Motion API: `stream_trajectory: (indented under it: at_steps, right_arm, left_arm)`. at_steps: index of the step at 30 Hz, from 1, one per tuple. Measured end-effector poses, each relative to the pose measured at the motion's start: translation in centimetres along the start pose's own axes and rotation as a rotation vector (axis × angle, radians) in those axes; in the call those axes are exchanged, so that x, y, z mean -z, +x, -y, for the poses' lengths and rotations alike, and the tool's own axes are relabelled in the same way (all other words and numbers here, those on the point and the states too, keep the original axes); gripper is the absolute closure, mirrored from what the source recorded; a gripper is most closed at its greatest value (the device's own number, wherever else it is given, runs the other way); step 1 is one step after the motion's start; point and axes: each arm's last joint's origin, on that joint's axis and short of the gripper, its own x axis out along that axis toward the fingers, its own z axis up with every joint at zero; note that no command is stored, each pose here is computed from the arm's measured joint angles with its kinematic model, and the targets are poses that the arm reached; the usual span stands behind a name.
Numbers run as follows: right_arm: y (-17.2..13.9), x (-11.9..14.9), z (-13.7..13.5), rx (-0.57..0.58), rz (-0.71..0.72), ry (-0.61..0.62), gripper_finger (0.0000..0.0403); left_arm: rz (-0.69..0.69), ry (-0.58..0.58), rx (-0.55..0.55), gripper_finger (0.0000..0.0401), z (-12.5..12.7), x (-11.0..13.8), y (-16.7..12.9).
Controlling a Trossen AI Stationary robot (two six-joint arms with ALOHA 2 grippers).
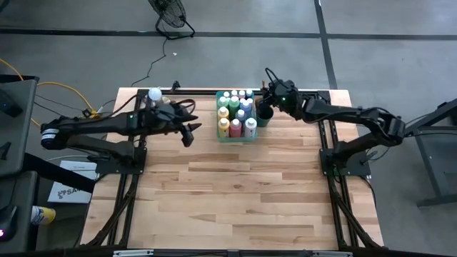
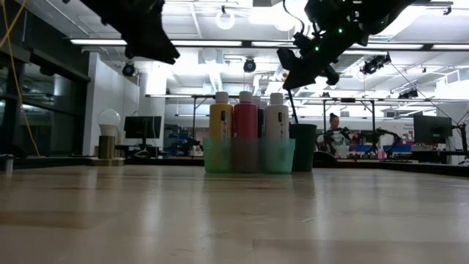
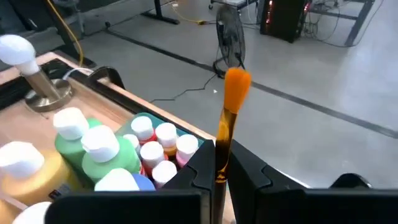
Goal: Pick & Place Paint Supplies
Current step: Put the gold paint brush into the green cup, then return to Home Position
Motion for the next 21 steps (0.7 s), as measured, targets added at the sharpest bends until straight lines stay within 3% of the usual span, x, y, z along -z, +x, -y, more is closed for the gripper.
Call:
stream_trajectory:
  at_steps: [5,14,18,21]
  right_arm:
    - [-0.2,1.1,-0.2,0.027,-0.085,-0.025,0.0364]
    - [-0.4,1.6,-0.4,0.034,-0.128,0.077,0.0315]
    - [-0.6,1.5,-0.4,0.033,-0.129,0.126,0.0291]
    - [-0.9,1.3,-0.5,-0.030,-0.145,0.137,0.0278]
  left_arm:
    - [0.030,-0.009,0.033,0.0249,-0.4,0.4,-1.4]
    - [0.050,0.016,0.118,0.0249,-0.5,0.2,-2.5]
    - [0.027,0.056,0.252,0.0249,-0.1,0.3,-2.6]
    - [0.006,0.073,0.365,0.0249,0.2,0.4,-2.7]
